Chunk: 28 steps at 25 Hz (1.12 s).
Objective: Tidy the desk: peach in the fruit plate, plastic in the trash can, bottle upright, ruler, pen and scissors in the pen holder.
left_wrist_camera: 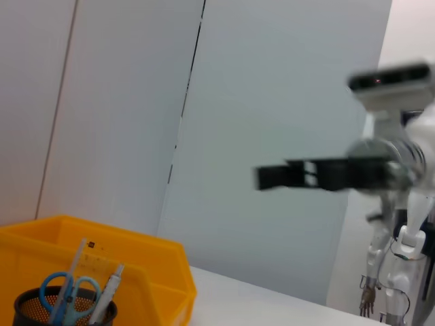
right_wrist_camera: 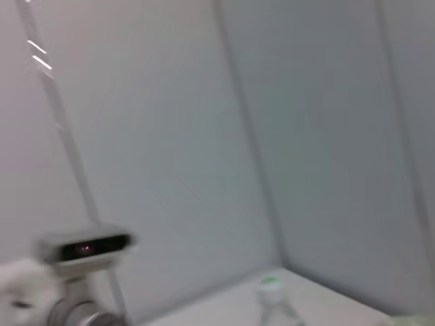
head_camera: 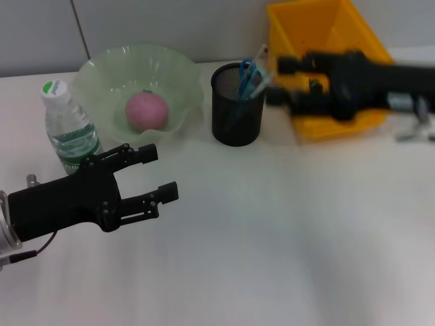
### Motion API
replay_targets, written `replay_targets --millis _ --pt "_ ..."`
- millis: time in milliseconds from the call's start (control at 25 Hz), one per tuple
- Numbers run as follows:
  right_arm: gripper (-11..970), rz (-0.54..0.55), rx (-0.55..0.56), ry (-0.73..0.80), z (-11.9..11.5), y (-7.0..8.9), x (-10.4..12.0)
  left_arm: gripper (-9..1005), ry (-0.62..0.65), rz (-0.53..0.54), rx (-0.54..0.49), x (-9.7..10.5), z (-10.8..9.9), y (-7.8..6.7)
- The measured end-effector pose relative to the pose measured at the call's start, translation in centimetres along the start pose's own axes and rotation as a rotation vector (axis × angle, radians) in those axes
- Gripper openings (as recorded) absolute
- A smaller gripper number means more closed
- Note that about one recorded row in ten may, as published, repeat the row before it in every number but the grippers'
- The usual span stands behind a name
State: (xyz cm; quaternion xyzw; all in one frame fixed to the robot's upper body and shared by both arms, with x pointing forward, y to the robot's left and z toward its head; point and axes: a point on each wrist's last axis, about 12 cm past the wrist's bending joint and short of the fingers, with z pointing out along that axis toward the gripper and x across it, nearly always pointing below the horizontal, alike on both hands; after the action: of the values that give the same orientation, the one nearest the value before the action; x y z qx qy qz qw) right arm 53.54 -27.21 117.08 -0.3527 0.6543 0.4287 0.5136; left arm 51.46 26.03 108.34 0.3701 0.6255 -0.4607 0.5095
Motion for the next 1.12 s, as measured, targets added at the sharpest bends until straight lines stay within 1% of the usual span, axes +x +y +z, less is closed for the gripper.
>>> replay_targets --millis 40,80,120,160,200,240,280,360,400,440,600,880,960,1120 --pt "709 0.0 0.0 0.0 0.0 0.0 0.0 815 0.0 0.0 0.0 0.0 0.0 0.0" --pt "709 -0.012 -0.028 -0.044 -1.1 0.3 2.4 815 0.004 0.002 0.002 -0.1 0.0 0.1" --pt "709 -0.012 -0.028 -0.044 -1.1 0.3 2.4 815 0.006 0.003 0.005 -0.2 0.0 0.1" --pt "709 -0.011 -0.035 -0.064 -1.6 0.5 3.6 815 0.008 0.004 0.007 -0.2 -0.1 0.1" --pt "709 -0.013 -0.033 -0.09 -2.3 0.7 5.8 815 0.016 0.007 0.016 -0.2 -0.3 0.1" --pt "709 -0.011 -0.029 -0.097 -2.5 0.8 6.6 815 0.016 0.007 0.016 -0.2 -0.3 0.1" --pt "709 -0.011 -0.029 -0.097 -2.5 0.8 6.6 815 0.04 0.013 0.031 -0.1 -0.5 0.1" --pt "709 -0.01 -0.027 -0.09 -2.7 1.1 8.5 815 0.055 0.013 0.04 0.0 -0.5 0.0" --pt "709 -0.003 -0.035 -0.062 -2.7 1.4 9.8 815 0.096 0.005 0.061 0.4 -0.5 -0.1" --pt "709 -0.003 -0.035 -0.062 -2.7 1.4 9.8 815 0.096 0.005 0.061 0.4 -0.5 -0.1" --pt "709 -0.004 -0.053 0.025 -2.5 1.9 11.7 815 0.157 -0.012 0.098 1.1 -0.2 -0.5" --pt "709 0.001 -0.059 0.041 -2.1 2.4 12.5 815 0.184 -0.025 0.112 1.5 -0.1 -0.7" --pt "709 -0.005 -0.059 0.037 -2.0 2.5 12.6 815 0.189 -0.06 0.111 1.7 -0.2 -0.8" --pt "709 -0.011 -0.059 0.03 -1.8 2.7 12.8 815 0.188 -0.067 0.116 1.6 -0.3 -0.8"
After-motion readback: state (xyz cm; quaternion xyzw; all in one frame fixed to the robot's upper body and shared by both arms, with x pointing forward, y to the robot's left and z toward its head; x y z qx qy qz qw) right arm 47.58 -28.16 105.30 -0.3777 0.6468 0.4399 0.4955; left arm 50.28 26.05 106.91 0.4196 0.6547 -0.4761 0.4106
